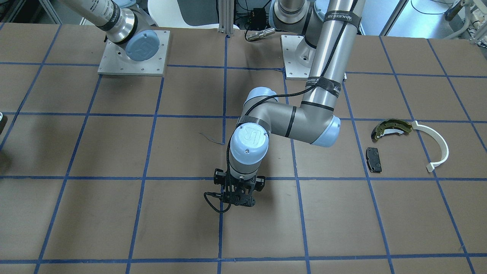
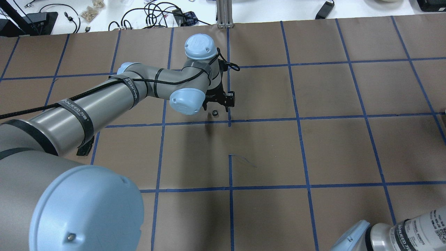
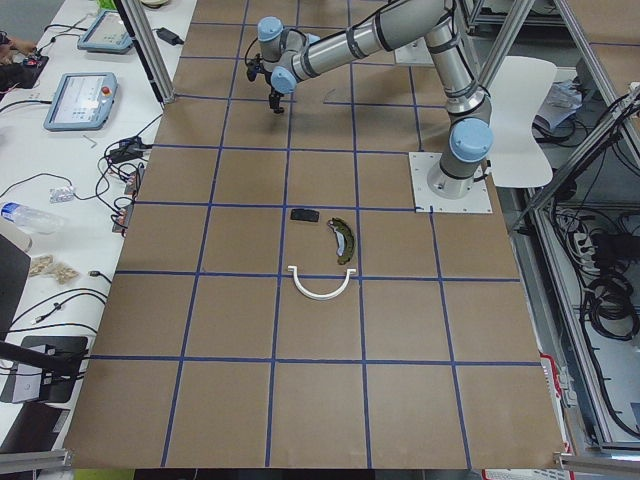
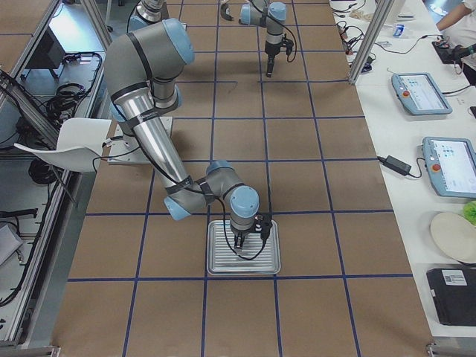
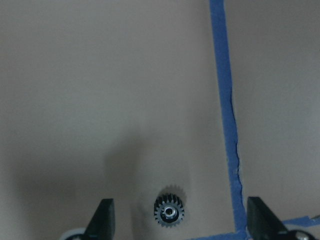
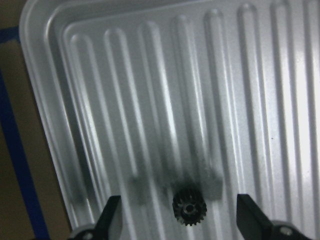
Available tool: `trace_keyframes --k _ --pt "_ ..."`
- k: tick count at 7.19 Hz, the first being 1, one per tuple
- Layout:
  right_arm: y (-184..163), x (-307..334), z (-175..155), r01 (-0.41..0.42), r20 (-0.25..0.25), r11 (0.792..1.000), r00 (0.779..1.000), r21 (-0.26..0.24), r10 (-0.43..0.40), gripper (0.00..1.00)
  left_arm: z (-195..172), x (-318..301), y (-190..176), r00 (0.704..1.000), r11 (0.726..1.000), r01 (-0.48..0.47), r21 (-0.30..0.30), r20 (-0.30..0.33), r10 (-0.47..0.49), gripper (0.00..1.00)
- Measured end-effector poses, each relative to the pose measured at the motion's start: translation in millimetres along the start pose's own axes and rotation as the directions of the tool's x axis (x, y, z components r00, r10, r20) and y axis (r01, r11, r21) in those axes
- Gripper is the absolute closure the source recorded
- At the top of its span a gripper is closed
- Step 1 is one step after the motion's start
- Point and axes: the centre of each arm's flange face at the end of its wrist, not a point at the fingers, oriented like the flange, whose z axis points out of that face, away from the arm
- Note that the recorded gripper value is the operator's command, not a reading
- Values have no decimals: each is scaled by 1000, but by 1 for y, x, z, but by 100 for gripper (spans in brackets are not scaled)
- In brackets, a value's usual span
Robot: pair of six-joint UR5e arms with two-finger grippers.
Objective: Place bearing gear from tray to pile
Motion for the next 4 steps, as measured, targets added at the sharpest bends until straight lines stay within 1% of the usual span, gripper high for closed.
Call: trace_keyframes --k 1,2,3,4 --pt "0 0 0 -1 0 1000 1000 -2 1 68 4 0 1 1000 1000 -1 -5 1 1 33" --pt "0 0 1 -1 2 1000 1000 -5 1 80 7 0 1 1000 1000 -1 -9 6 1 41" --pt "1 0 1 0 5 1000 1000 -8 0 90 9 -1 2 1000 1000 -1 -13 14 1 63" --pt "1 -1 1 0 7 1000 1000 -10 0 96 10 -2 2 1000 1000 0 -17 21 0 90"
